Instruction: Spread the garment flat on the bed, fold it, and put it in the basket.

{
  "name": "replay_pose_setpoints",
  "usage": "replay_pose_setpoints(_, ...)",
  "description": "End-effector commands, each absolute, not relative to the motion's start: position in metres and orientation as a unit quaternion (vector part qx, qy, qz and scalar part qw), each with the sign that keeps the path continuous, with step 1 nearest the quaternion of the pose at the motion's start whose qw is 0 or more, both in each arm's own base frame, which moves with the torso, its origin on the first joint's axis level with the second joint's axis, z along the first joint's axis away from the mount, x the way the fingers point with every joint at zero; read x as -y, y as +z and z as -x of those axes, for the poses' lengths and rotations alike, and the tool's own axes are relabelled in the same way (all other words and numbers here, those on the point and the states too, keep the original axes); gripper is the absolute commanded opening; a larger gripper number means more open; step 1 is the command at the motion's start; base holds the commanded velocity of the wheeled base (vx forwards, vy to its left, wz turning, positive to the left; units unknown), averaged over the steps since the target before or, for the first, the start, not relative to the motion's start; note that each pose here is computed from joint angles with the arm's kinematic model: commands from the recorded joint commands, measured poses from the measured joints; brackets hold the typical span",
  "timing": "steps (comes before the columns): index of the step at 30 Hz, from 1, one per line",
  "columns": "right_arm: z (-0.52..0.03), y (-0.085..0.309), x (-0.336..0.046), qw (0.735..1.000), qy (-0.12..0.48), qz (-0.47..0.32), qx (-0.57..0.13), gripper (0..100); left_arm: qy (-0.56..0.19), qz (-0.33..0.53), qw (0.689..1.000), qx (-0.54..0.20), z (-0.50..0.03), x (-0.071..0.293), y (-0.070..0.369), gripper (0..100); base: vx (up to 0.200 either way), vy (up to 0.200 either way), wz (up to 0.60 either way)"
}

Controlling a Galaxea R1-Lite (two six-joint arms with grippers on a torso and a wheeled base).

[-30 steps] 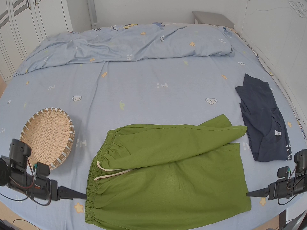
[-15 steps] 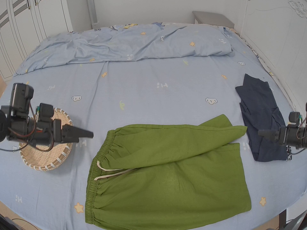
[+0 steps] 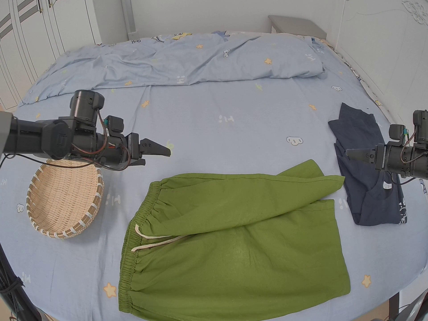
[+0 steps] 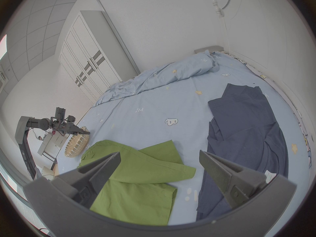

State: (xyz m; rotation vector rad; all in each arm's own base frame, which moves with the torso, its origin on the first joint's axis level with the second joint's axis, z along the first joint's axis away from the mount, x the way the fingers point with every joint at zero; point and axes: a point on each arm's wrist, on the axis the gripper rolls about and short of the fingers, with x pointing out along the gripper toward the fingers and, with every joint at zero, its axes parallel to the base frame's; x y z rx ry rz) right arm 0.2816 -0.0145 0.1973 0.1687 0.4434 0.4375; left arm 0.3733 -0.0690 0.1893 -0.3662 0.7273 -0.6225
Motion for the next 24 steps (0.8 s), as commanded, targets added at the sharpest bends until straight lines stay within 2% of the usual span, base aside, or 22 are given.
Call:
replay_pose_setpoints(1, -0.289, 0.191, 0.011, 0.945, 0.220, -0.084, -0.228, 100, -0.278, 0.175, 0.862, -0.385, -0.407, 0.079, 0.147, 100, 0.000, 0.000, 0.00)
replay_pose_setpoints(24, -0.290, 0.188, 0.012, 0.944, 0.220, -0.086, -0.232, 100, -0.263, 0.176, 0.842, -0.437, -0.399, 0.073, 0.120, 100, 0.000, 0.000, 0.00)
